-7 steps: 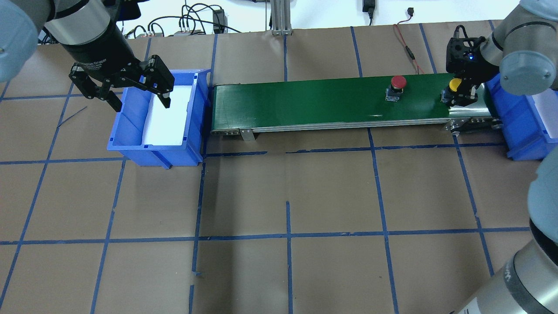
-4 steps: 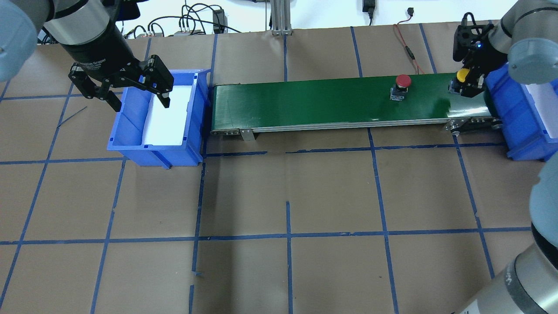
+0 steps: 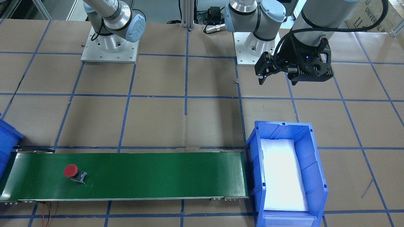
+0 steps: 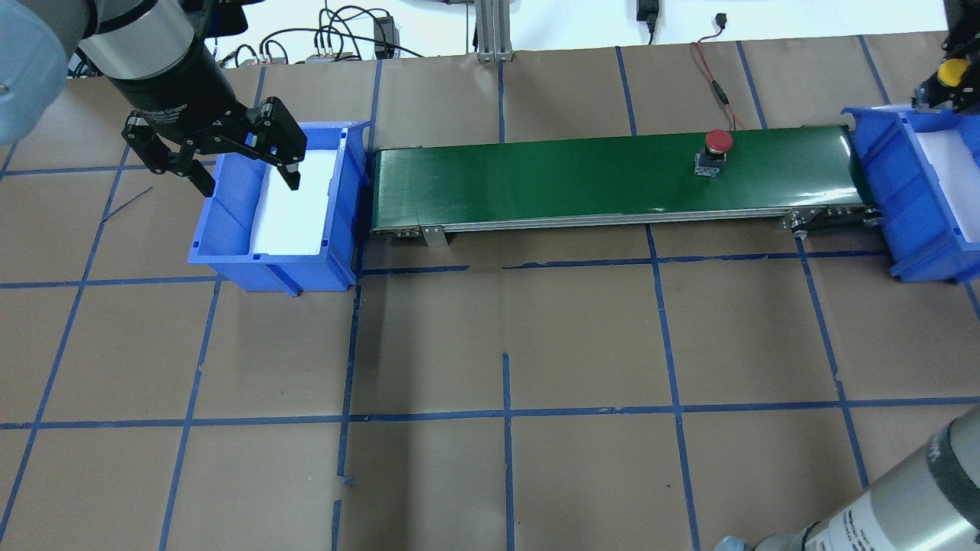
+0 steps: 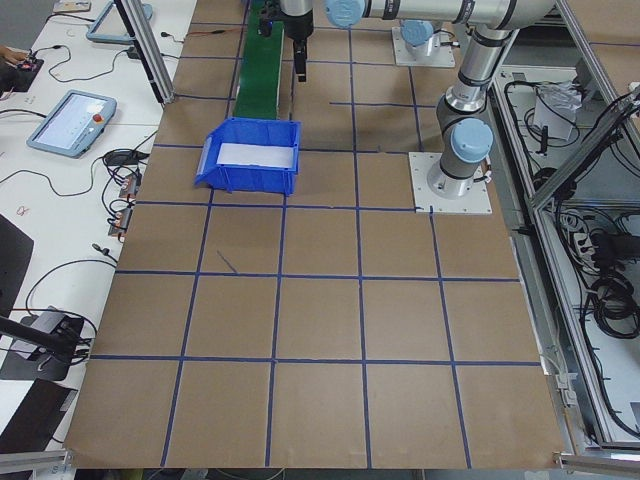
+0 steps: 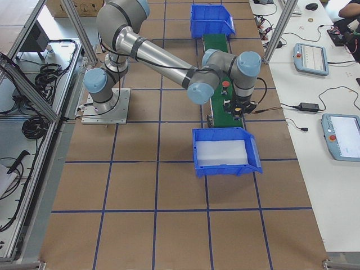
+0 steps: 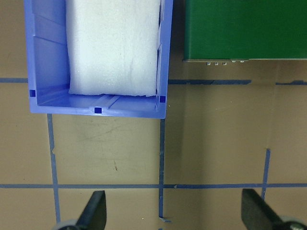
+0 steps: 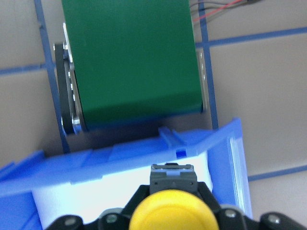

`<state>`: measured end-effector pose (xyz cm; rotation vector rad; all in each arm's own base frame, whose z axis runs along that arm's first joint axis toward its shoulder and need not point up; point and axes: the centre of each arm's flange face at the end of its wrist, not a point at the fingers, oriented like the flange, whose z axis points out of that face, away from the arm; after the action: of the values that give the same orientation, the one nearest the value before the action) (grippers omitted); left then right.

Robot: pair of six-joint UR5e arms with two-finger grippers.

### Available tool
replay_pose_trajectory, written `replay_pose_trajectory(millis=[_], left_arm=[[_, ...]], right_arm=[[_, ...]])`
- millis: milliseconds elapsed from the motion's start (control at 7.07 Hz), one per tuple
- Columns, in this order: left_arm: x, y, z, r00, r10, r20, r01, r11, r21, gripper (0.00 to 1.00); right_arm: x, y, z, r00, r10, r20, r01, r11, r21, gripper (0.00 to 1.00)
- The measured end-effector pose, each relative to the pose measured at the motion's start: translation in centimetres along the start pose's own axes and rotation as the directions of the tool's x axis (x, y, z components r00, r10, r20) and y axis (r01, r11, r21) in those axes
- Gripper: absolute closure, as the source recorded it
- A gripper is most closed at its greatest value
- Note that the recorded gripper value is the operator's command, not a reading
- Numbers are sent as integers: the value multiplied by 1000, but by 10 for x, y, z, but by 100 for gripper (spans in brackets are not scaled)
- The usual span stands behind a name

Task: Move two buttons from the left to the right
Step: 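Carry the yellow button into the blue bin and release it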

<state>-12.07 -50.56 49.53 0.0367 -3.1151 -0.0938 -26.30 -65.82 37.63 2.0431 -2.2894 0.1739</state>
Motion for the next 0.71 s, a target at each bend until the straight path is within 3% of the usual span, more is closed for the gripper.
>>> replay_pose_trajectory(millis=[283, 707], left_arm=[[0, 0, 0, 1000, -1, 1, 1, 1000, 2, 0], [0, 0, 0, 1000, -2, 1, 2, 1000, 2, 0]], right_arm=[[4, 75, 67, 986, -159, -38, 160, 987, 13, 84], [-5, 93, 130, 972, -233, 23, 233, 972, 22, 79]])
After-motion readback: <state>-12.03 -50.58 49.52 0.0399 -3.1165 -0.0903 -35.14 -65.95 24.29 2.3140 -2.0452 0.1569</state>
